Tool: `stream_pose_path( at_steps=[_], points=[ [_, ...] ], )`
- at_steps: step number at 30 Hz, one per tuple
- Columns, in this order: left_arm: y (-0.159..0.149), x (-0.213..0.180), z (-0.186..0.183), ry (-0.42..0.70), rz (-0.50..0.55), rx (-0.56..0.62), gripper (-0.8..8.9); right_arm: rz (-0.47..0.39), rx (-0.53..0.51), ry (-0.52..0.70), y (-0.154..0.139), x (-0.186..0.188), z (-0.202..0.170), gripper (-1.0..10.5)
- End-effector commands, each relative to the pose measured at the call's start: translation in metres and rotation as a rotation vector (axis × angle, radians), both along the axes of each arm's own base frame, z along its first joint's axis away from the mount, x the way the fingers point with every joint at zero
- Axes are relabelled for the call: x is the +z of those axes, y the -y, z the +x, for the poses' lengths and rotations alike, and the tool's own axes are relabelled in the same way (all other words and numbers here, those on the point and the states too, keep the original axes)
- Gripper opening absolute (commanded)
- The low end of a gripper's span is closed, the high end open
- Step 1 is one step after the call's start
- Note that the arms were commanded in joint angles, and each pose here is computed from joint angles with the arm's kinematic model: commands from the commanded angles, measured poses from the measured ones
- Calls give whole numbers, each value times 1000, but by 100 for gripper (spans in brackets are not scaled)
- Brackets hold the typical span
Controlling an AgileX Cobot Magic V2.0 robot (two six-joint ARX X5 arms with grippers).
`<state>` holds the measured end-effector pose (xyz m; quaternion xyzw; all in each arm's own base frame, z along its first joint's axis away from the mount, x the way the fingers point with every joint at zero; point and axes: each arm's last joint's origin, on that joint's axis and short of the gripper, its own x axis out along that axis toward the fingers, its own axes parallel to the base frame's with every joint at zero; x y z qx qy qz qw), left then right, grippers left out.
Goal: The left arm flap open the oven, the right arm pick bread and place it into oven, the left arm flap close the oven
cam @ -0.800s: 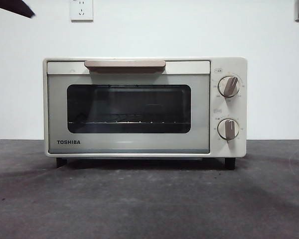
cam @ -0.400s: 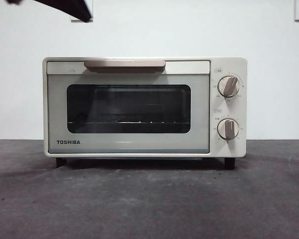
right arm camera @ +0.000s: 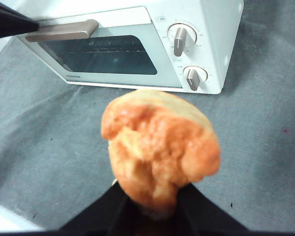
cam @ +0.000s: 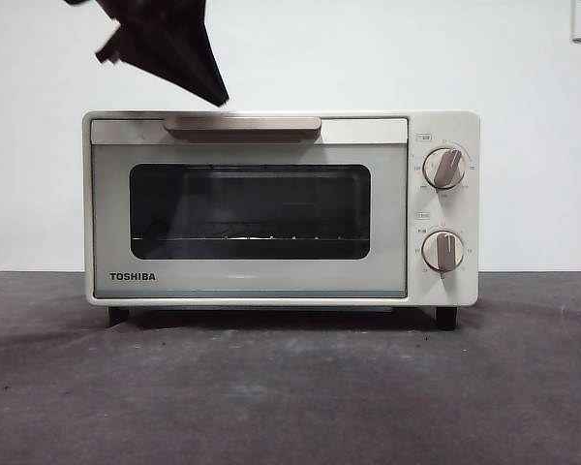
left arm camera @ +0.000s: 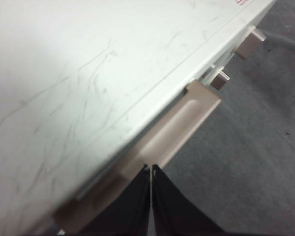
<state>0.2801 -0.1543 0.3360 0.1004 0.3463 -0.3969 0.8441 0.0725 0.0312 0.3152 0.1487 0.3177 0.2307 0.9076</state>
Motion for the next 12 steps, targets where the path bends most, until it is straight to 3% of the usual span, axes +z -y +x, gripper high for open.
stream_pose_path(
  at_steps=[1, 12],
  points=[
    [6, 0, 8, 35, 2, -21, 7, 26, -2, 12, 0, 5, -1, 60],
    [9, -13, 14, -24, 30, -19, 7, 41, 17, 7, -1, 6, -2, 60]
  ],
)
